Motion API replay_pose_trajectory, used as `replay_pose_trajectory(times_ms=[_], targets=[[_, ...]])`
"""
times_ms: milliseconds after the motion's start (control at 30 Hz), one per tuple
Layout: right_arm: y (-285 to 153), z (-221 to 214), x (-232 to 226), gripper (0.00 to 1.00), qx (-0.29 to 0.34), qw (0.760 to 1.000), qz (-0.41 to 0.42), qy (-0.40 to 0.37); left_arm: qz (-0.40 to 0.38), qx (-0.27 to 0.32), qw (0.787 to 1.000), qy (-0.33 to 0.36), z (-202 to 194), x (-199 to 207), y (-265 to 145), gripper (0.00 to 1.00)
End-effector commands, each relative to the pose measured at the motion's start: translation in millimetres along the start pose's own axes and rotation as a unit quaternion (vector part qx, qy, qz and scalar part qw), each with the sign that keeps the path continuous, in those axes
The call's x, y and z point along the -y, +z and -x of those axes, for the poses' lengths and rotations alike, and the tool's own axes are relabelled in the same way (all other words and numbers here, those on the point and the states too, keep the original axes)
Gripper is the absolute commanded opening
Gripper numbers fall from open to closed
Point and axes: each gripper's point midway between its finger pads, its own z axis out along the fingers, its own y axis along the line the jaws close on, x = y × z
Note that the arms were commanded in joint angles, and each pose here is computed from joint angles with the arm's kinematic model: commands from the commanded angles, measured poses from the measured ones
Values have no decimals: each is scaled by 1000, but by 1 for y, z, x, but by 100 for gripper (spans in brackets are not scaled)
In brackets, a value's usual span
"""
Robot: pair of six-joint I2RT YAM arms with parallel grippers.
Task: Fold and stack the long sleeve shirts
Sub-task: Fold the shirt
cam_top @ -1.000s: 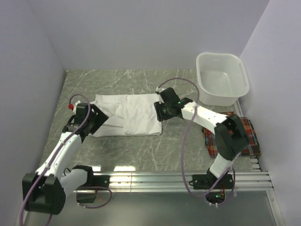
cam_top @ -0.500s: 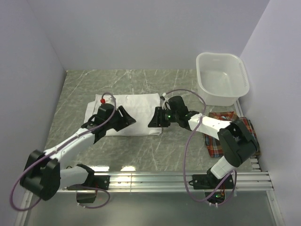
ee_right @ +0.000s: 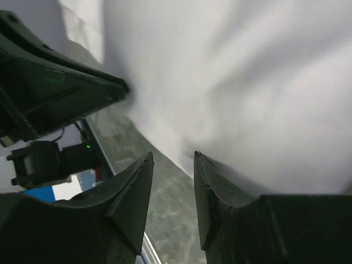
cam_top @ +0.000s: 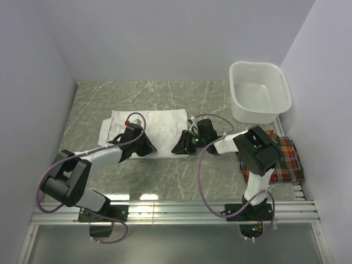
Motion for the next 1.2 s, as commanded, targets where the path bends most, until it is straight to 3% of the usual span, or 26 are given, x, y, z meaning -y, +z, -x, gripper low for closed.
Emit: replay_pose_trajectory(times_ms=[0,267,600,867,1167], targets=[[-3,0,22,42,5,1000,7,21,25,6,1000,-7,-5,-21,10,17],[-27,-17,75,40,6,995,-19,94,64,-16,995,-75,-12,-70,12,12],[-46,-20,87,39,24,992,-37,118,76,-20,994,-74,-16,-78,4,11],[-61,-9,73,39,39,994,-45,90,81,-3,995,-54,-9,-76,-13,12],[-65,51,1,39,68,997,17,11,73,-10,996,-45,-8,-71,-14,13]])
